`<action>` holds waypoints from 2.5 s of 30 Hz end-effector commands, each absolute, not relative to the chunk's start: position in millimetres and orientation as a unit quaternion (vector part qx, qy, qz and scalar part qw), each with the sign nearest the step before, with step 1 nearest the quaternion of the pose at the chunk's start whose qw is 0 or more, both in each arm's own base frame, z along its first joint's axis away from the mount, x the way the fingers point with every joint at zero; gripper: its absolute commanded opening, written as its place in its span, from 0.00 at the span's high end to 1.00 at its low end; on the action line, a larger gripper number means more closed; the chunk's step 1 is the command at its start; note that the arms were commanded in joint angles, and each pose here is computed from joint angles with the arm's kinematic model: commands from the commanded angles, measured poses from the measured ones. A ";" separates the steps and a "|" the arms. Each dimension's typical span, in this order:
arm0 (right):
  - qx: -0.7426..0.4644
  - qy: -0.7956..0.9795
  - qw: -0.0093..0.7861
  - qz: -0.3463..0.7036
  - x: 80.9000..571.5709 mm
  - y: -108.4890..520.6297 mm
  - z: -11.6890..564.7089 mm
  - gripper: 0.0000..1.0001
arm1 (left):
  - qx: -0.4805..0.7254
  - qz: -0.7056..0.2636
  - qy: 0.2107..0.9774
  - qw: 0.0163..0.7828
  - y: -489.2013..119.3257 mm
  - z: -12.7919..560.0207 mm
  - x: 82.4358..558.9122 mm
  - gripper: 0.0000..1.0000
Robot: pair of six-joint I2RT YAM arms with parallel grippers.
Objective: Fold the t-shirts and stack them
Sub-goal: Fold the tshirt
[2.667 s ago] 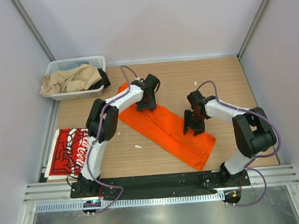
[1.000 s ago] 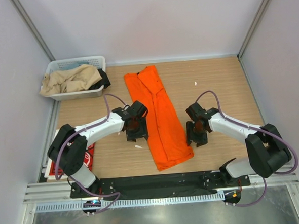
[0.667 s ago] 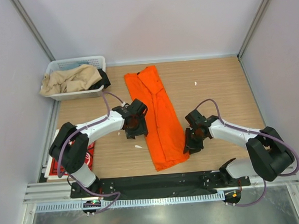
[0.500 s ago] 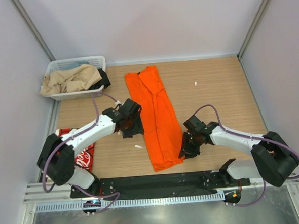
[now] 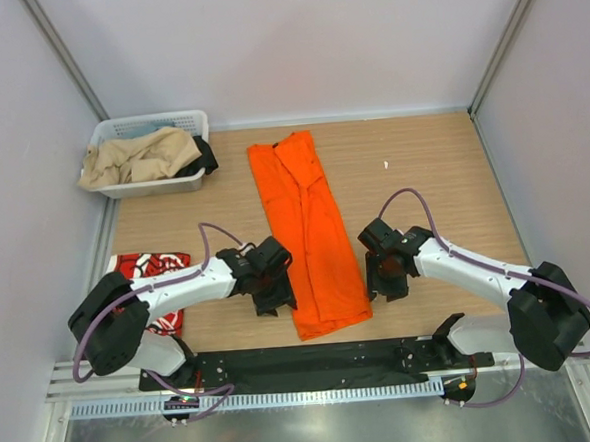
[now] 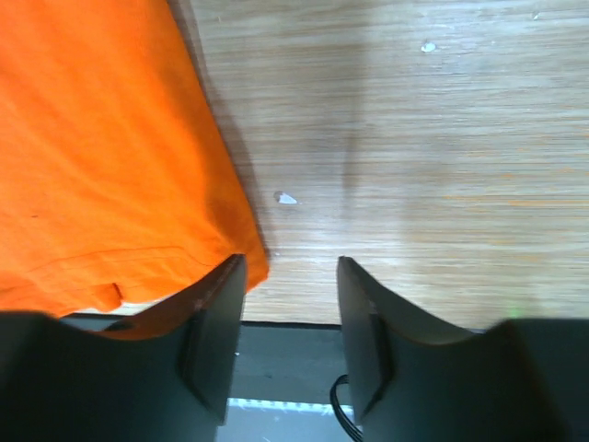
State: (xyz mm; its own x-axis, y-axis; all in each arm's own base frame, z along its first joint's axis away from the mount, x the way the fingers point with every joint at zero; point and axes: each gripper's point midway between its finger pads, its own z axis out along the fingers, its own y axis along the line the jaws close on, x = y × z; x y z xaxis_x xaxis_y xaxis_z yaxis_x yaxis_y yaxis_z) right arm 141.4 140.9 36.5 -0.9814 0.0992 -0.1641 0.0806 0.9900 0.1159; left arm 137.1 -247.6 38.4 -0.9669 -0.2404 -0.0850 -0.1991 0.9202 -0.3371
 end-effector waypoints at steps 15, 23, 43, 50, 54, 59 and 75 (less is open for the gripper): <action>0.004 0.993 0.051 0.104 134.1 162.9 40.9 0.53 | -0.139 -0.113 0.983 0.032 -267.2 17.5 103.7 0.48; -0.003 0.993 0.055 0.108 134.9 166.8 42.0 0.53 | -0.153 -0.088 0.984 0.014 -259.2 5.1 96.2 0.49; -0.003 0.998 0.043 0.039 125.9 140.1 29.7 0.99 | -0.164 -0.053 0.985 -0.011 -253.2 -8.6 88.5 0.51; 0.019 0.998 0.047 0.027 117.6 129.2 19.5 0.99 | -0.160 -0.044 0.986 -0.014 -250.0 -13.1 86.5 0.51; 0.033 0.997 0.022 0.067 107.5 142.2 5.7 0.99 | -0.153 -0.058 0.987 0.004 -251.3 -11.7 92.2 0.50; 0.073 0.986 -0.005 0.148 98.8 171.5 4.5 0.99 | -0.169 -0.066 0.983 -0.001 -243.6 -15.8 97.4 0.47; 0.051 0.988 0.017 0.145 112.4 182.5 29.7 0.89 | -0.071 -0.121 0.947 0.287 -213.8 127.7 273.8 0.38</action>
